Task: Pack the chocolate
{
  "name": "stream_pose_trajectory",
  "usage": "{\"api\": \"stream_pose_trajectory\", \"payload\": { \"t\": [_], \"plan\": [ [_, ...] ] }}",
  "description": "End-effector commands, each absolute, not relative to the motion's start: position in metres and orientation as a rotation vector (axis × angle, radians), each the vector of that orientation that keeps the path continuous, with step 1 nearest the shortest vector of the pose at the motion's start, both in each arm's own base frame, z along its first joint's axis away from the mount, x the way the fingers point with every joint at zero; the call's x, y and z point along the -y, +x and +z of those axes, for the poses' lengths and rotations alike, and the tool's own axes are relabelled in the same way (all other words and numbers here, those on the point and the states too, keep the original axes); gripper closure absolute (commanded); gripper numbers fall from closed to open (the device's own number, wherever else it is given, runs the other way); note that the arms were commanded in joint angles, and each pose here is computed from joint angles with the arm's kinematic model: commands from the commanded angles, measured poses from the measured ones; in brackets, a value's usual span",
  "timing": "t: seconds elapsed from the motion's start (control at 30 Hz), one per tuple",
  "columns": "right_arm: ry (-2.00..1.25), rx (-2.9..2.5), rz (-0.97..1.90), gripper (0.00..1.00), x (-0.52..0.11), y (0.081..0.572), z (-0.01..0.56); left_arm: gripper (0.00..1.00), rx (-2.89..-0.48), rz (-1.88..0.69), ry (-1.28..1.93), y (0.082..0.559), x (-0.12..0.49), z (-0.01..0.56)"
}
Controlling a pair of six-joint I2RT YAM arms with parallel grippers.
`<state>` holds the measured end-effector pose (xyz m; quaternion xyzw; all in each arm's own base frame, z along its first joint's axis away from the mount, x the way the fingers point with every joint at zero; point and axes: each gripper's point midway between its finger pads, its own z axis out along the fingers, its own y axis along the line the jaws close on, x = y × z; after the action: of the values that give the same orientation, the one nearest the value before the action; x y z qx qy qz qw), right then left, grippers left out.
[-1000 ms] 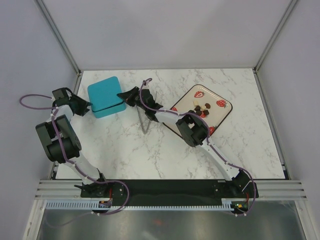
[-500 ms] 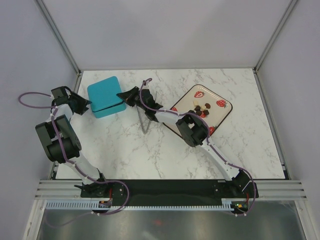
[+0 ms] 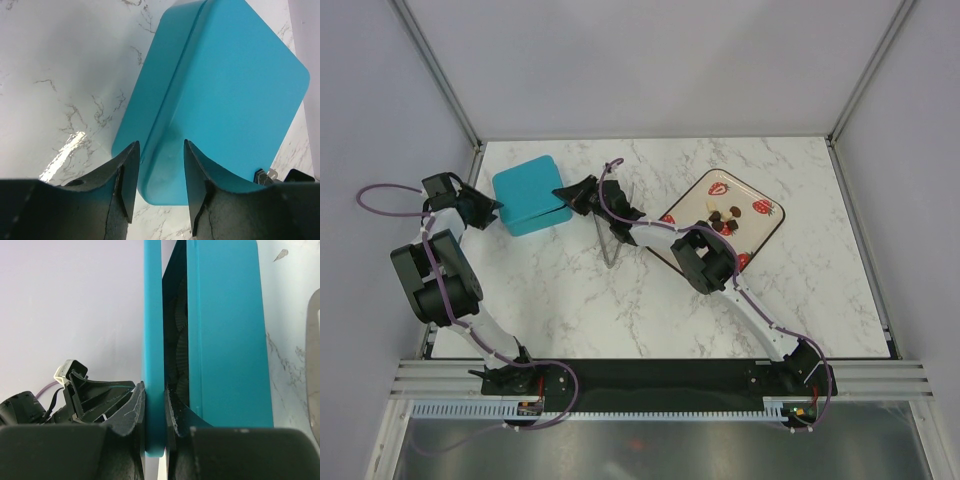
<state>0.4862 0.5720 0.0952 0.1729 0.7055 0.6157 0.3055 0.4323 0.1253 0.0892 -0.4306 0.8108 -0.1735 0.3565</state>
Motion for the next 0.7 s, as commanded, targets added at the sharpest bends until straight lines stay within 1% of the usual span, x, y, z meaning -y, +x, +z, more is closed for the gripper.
{"api": "stream_pose_trajectory", "payload": {
  "t": [0.0, 0.13, 0.27, 0.37, 0.57, 0.67],
  "plan": [
    [0.419, -1.797, 1.705, 1.00, -0.577, 0.478, 0.132, 0.53, -2.095, -0.456, -1.062, 0.437, -0.129, 0.092],
    [0.413, -1.819, 1.663, 1.00, -0.575, 0.479, 0.126, 0.57, -2.106, -0.478, -1.056, 0.440, -0.126, 0.085],
    [0.414, -1.826, 1.650, 1.00, -0.575, 0.481, 0.125, 0.68, -2.109, -0.505, -1.050, 0.443, -0.124, 0.083],
    [0.417, -1.824, 1.680, 1.00, -0.577, 0.479, 0.125, 0.67, -2.103, -0.519, -1.027, 0.444, -0.122, 0.089],
    [0.404, -1.766, 1.730, 1.00, -0.576, 0.477, 0.147, 0.59, -2.074, -0.506, -0.974, 0.447, -0.124, 0.108],
    [0.407, -1.772, 1.711, 1.00, -0.575, 0.478, 0.145, 0.58, -2.076, -0.497, -0.975, 0.447, -0.125, 0.108]
  ]
}}
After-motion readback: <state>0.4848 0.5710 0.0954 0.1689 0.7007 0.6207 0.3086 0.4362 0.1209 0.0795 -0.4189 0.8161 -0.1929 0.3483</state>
